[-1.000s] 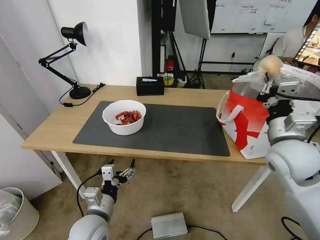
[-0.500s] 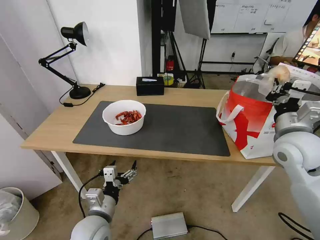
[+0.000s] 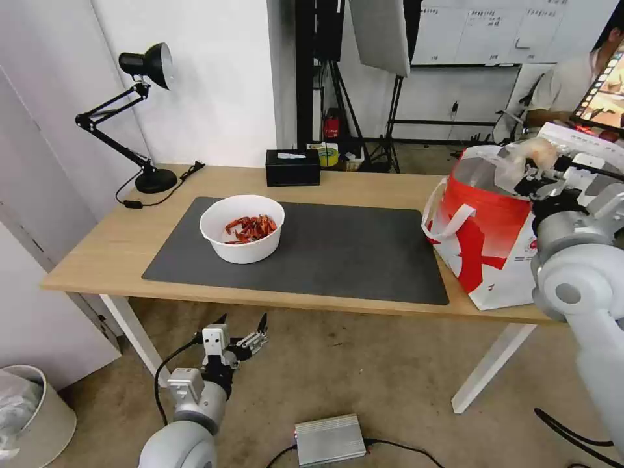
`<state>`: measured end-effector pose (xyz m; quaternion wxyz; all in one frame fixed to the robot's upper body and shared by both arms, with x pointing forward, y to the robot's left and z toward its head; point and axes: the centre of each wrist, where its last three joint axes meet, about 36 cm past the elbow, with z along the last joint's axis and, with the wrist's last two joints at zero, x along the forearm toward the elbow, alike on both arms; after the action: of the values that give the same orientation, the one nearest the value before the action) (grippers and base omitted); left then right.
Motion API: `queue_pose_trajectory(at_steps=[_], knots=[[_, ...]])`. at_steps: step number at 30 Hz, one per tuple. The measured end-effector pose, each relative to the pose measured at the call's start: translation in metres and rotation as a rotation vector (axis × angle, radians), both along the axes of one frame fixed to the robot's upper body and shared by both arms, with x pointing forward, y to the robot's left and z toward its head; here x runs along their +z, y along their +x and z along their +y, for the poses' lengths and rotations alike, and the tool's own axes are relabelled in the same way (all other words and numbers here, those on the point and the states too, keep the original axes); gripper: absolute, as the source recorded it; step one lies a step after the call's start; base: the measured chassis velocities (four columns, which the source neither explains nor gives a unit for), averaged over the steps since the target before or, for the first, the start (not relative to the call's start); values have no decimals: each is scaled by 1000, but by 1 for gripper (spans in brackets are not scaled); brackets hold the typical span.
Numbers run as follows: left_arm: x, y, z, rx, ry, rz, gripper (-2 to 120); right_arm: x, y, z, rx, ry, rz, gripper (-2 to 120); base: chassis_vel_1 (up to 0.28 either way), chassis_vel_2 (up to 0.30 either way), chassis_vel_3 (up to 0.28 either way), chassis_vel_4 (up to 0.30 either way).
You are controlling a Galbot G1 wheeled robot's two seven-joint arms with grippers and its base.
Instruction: Pick up the trash from the table and place it into the takeout bag.
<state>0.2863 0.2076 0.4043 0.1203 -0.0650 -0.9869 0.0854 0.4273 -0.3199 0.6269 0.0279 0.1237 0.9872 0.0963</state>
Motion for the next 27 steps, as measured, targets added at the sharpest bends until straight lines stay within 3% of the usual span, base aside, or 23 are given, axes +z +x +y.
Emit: queue_pose_trajectory(at_steps=[6, 8, 15, 16, 27], knots=[[-2, 0, -2, -3, -3, 4, 100, -1, -1, 1, 1, 10, 6, 3, 0, 0, 0, 0], [-2, 0, -2, -4, -3, 5, 100, -1, -1, 2, 3, 10, 6, 14, 0, 0, 0, 0], [-2, 1, -2, -5, -2, 5, 100, 0, -1, 2, 2, 13, 3, 34, 0, 0, 0, 0], [-3, 1, -2, -6, -2, 5, 100, -1, -1, 2, 2, 15, 4, 43, 0, 0, 0, 0], [-3, 3, -2, -7, 0, 3, 100, -3, 1, 3, 1, 22, 6, 77, 0, 0, 0, 0]])
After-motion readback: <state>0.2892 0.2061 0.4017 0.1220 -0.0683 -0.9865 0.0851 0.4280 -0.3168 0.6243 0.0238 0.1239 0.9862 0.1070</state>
